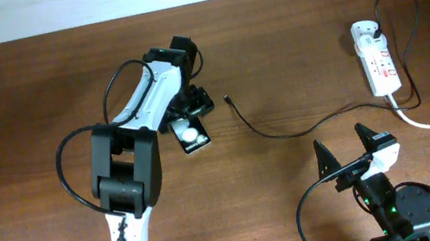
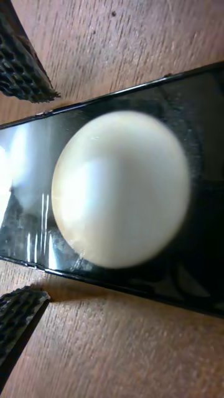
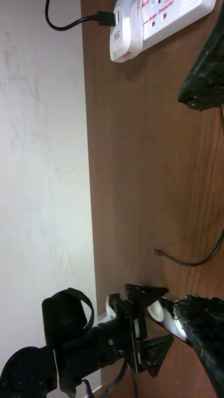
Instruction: Plug charger to phone and switch on socket
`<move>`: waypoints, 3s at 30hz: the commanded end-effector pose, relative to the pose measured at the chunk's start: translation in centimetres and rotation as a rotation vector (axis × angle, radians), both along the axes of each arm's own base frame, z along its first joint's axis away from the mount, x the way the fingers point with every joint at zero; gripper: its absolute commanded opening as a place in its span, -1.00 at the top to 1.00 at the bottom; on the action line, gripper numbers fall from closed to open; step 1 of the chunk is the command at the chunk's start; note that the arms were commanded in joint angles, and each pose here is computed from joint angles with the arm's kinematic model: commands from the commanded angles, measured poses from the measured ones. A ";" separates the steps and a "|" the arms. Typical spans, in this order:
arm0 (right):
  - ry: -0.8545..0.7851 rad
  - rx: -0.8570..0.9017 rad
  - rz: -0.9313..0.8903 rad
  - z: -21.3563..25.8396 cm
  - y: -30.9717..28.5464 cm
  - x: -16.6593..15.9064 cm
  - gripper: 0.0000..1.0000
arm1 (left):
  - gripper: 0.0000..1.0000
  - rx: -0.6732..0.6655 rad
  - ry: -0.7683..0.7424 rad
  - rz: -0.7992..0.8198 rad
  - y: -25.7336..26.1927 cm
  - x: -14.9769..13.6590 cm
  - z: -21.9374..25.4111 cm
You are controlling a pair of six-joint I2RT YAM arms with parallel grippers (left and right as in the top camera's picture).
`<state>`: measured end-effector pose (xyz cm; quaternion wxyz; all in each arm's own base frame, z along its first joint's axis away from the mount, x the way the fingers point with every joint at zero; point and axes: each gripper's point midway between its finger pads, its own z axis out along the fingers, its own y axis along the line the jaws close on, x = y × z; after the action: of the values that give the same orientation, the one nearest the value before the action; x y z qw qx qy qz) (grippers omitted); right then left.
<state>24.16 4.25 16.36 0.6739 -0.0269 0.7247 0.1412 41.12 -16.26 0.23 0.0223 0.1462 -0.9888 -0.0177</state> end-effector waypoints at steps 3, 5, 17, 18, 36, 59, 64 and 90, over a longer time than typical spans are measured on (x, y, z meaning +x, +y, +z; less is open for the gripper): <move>0.005 0.005 -0.006 -0.2 -0.1 0.0 -0.97 | -0.98 0.050 0.102 -0.010 0.8 -2.0 -3.1; 0.005 0.005 -0.006 -0.2 -0.1 0.0 -0.97 | -0.99 0.056 0.103 -0.005 1.0 -2.2 -3.8; 0.005 0.005 -0.006 -0.2 -0.1 0.0 -0.97 | -0.95 0.042 0.155 0.007 1.8 -5.5 -8.6; 0.005 0.005 -0.006 -0.2 -0.1 0.0 -0.97 | -0.92 0.042 0.156 0.013 2.0 -5.5 -8.6; 0.005 0.005 -0.006 -0.2 -0.1 0.0 -0.97 | -0.53 0.122 0.123 0.024 3.9 -4.7 -8.6; 0.005 0.005 -0.006 -0.2 -0.1 0.0 -0.97 | 0.78 -0.160 0.131 -0.003 -2.2 -1.0 2.3; 0.005 0.005 -0.006 -0.2 -0.1 0.0 -0.97 | 1.00 -0.371 0.185 -0.006 -5.1 -1.5 3.3; 0.005 0.005 -0.006 -0.2 -0.1 0.0 -0.97 | 1.00 -0.667 0.364 0.268 -0.1 -1.6 6.9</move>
<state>24.16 4.25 16.36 0.6739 -0.0268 0.7247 0.1413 39.07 -16.02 6.30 0.2495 0.2588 -0.8962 0.2600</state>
